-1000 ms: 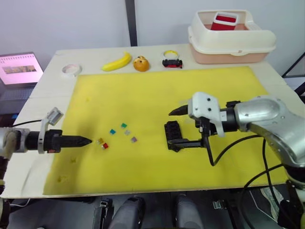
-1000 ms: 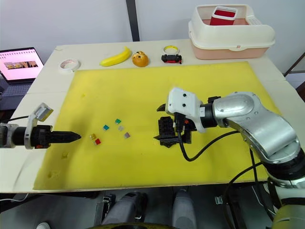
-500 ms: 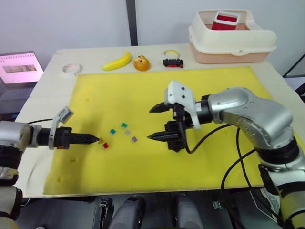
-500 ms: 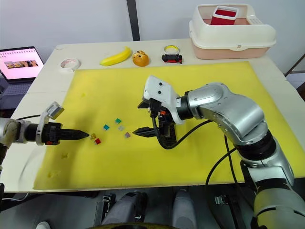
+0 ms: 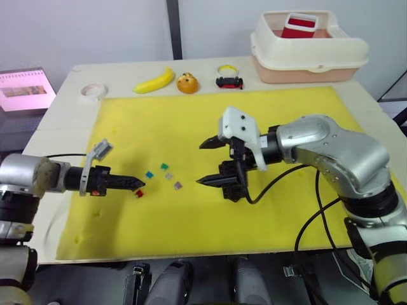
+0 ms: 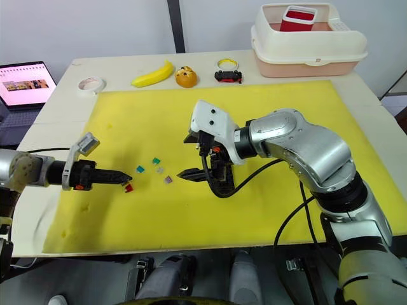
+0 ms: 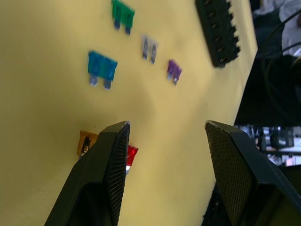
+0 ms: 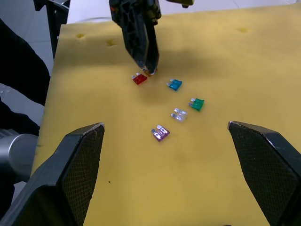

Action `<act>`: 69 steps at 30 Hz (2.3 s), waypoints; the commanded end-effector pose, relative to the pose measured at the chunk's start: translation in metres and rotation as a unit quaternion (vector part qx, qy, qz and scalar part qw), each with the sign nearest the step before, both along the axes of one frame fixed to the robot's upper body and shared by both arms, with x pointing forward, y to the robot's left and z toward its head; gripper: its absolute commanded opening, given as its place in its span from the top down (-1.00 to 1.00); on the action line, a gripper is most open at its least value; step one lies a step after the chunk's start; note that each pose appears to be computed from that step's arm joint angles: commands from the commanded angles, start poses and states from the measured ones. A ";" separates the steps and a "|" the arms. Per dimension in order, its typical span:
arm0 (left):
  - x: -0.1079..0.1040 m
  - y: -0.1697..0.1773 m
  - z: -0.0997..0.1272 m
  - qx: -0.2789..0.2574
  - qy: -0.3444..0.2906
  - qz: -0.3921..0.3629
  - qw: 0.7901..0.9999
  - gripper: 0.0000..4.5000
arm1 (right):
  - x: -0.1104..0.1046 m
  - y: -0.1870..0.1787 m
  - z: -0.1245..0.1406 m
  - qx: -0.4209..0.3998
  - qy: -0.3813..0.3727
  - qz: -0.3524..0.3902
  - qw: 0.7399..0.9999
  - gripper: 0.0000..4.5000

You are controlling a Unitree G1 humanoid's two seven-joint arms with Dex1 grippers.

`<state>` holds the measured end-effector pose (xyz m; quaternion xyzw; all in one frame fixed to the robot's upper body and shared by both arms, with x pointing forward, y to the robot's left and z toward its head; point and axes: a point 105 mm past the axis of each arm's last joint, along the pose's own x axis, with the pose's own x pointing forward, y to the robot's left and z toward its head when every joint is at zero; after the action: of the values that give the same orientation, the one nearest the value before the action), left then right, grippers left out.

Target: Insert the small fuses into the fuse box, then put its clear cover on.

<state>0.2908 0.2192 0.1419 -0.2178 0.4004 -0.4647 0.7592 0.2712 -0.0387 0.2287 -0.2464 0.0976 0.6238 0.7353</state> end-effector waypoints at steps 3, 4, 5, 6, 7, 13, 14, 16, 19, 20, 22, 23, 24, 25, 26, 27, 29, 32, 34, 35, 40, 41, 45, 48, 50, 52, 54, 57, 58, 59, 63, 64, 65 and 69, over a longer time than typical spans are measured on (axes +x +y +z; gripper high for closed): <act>0.001 0.017 0.018 -0.003 -0.030 0.019 0.999 -0.20 | -0.004 -0.001 0.006 0.004 -0.024 0.008 1.000 -1.00; -0.001 0.022 0.016 0.004 -0.030 0.019 0.999 -0.20 | -0.004 -0.001 0.006 0.004 -0.024 0.009 1.000 -1.00; -0.003 0.026 0.014 0.010 -0.029 0.018 0.999 -0.20 | -0.005 -0.001 0.005 0.003 -0.025 0.010 1.000 -1.00; -0.005 0.029 0.011 0.013 -0.026 0.019 0.999 -0.20 | -0.005 -0.001 0.005 0.002 -0.025 0.010 1.000 -1.00; -0.006 0.032 0.008 0.016 -0.023 0.022 0.999 -0.20 | -0.005 -0.001 0.005 0.002 -0.026 0.011 1.000 -1.00; -0.013 0.036 -0.014 0.015 0.005 0.023 1.000 -0.20 | -0.004 -0.001 0.004 -0.004 -0.030 0.014 0.999 -1.00; -0.013 0.035 -0.015 0.013 0.007 0.024 1.000 -0.20 | -0.004 -0.001 0.004 -0.005 -0.031 0.014 0.999 -1.00; -0.011 0.033 -0.016 0.008 0.010 0.029 0.999 -0.20 | -0.004 -0.002 0.004 -0.008 -0.032 0.014 0.999 -1.00; -0.008 0.030 -0.019 0.005 0.019 0.033 0.999 -0.20 | -0.004 -0.003 0.003 -0.011 -0.033 0.014 0.999 -1.00; -0.007 0.029 -0.019 0.004 0.021 0.033 0.999 -0.20 | -0.004 -0.003 0.003 -0.012 -0.033 0.014 0.999 -1.00; -0.005 0.026 -0.018 -0.003 0.026 0.034 0.999 -0.20 | -0.004 -0.004 0.003 -0.014 -0.033 0.013 0.999 -1.00; -0.005 0.024 -0.018 -0.006 0.028 0.034 0.999 -0.20 | -0.004 -0.004 0.003 -0.014 -0.033 0.013 0.999 -1.00; -0.005 0.023 -0.019 -0.005 0.031 0.031 0.999 -0.20 | -0.004 -0.005 0.003 -0.015 -0.033 0.013 0.999 -1.00; -0.005 0.022 -0.020 -0.004 0.033 0.029 0.999 -0.20 | -0.004 -0.005 0.003 -0.015 -0.033 0.013 0.999 -1.00; -0.005 0.021 -0.022 -0.003 0.034 0.027 0.999 -0.20 | -0.004 -0.005 0.003 -0.015 -0.033 0.012 0.999 -1.00; -0.005 0.021 -0.023 -0.003 0.035 0.027 0.999 -0.20 | -0.004 -0.005 0.003 -0.015 -0.034 0.012 0.999 -1.00; -0.006 0.023 -0.027 -0.002 0.037 0.029 0.999 -0.20 | -0.004 -0.006 0.003 -0.016 -0.034 0.011 0.999 -1.00; -0.007 0.028 -0.035 0.003 0.042 0.035 0.999 -0.20 | -0.004 -0.006 0.003 -0.017 -0.034 0.010 0.999 -1.00; -0.007 0.032 -0.039 0.006 0.043 0.040 0.998 -0.20 | -0.004 -0.006 0.004 -0.018 -0.034 0.010 0.999 -1.00; -0.007 0.034 -0.042 0.007 0.044 0.044 0.998 -0.20 | -0.004 -0.006 0.004 -0.018 -0.035 0.009 0.999 -1.00; -0.005 0.038 -0.055 -0.011 0.056 0.070 0.996 -0.20 | -0.003 -0.007 0.004 -0.019 -0.036 0.008 0.999 -1.00; -0.005 0.037 -0.057 -0.016 0.058 0.072 0.996 -0.20 | -0.002 -0.007 0.004 -0.019 -0.037 0.007 0.999 -1.00; -0.004 0.034 -0.061 -0.045 0.065 0.085 0.993 -0.20 | -0.002 -0.007 0.003 -0.022 -0.039 0.006 0.999 -1.00; -0.002 0.032 -0.062 -0.059 0.066 0.091 0.992 -0.20 | -0.002 -0.007 0.002 -0.024 -0.039 0.006 0.999 -1.00; -0.002 0.032 -0.063 -0.062 0.065 0.092 0.992 -0.20 | -0.002 -0.007 0.002 -0.025 -0.039 0.006 0.999 -1.00; -0.001 0.033 -0.064 -0.063 0.064 0.092 0.992 -0.20 | -0.002 -0.007 0.001 -0.026 -0.040 0.006 0.999 -1.00; 0.000 0.033 -0.064 -0.063 0.062 0.091 0.992 -0.20 | -0.002 -0.007 0.001 -0.026 -0.041 0.006 0.999 -1.00; 0.001 0.032 -0.064 -0.065 0.059 0.086 0.992 -0.20 | -0.002 -0.007 0.001 -0.027 -0.042 0.006 0.999 -1.00; 0.002 0.030 -0.064 -0.066 0.057 0.084 0.993 -0.20 | -0.002 -0.007 0.000 -0.027 -0.042 0.006 0.999 -1.00; 0.004 0.029 -0.063 -0.067 0.055 0.082 0.993 -0.20 | -0.002 -0.007 0.000 -0.027 -0.042 0.006 0.999 -1.00; 0.008 0.024 -0.062 -0.068 0.049 0.073 0.994 -0.20 | -0.002 -0.007 0.000 -0.028 -0.042 0.006 0.999 -1.00; 0.009 0.023 -0.062 -0.068 0.049 0.071 0.994 -0.20 | -0.002 -0.007 0.000 -0.028 -0.043 0.005 0.999 -1.00; 0.009 0.022 -0.062 -0.068 0.048 0.069 0.994 -0.20 | -0.002 -0.007 0.000 -0.029 -0.043 0.005 0.999 -1.00; 0.011 0.018 -0.062 -0.066 0.048 0.061 0.995 -0.20 | -0.001 -0.008 -0.001 -0.029 -0.043 0.002 0.999 -1.00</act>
<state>0.3023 0.2393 0.0915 -0.3239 0.3702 -0.4423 0.7500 0.2744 -0.0486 0.2205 -0.2783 0.1050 0.6099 0.7345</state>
